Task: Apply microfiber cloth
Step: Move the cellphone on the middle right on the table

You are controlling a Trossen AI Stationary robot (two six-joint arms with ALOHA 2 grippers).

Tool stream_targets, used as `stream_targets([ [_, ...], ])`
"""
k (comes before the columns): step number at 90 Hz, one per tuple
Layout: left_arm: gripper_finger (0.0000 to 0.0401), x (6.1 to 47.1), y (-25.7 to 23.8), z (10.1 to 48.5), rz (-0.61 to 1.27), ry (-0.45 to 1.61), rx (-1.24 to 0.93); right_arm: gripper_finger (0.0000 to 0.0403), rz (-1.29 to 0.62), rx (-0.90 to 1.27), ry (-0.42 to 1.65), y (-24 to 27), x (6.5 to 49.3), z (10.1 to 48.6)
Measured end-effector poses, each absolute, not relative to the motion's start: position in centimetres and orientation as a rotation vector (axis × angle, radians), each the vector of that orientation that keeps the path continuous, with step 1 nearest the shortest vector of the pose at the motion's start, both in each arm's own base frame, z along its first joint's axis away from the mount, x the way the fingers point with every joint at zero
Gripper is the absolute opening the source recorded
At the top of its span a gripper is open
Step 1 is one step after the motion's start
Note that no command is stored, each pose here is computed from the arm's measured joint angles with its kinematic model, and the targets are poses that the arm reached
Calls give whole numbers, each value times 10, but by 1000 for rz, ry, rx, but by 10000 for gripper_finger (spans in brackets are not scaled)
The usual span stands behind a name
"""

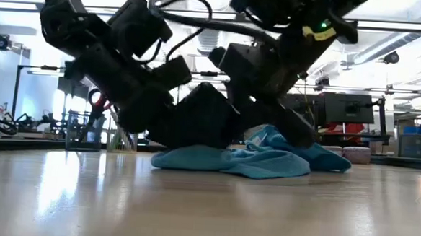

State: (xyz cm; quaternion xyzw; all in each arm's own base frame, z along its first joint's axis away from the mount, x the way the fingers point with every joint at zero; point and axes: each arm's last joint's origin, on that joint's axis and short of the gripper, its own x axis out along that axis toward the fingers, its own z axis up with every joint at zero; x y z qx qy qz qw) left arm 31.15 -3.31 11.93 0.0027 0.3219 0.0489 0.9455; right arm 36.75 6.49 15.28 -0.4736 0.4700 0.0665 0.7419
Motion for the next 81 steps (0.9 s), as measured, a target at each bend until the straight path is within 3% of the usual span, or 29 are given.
stream_targets([
  [17, 0, 308, -24, 146, 109, 590, 92, 7, 205, -864, 1215, 44, 358, 179],
  [31, 0, 305, -13, 158, 140, 568, 119, 5, 179, -601, 1191, 9, 345, 218],
  [49, 0, 306, 3, 147, 202, 619, 74, 5, -19, -194, 1205, -55, 311, 248],
  [63, 0, 308, 12, 143, 263, 614, 67, 4, -261, 251, 1382, -97, 271, 244],
  [81, 0, 308, 22, 142, 445, 609, 131, 4, -371, 765, 1486, -106, 234, 205],
])
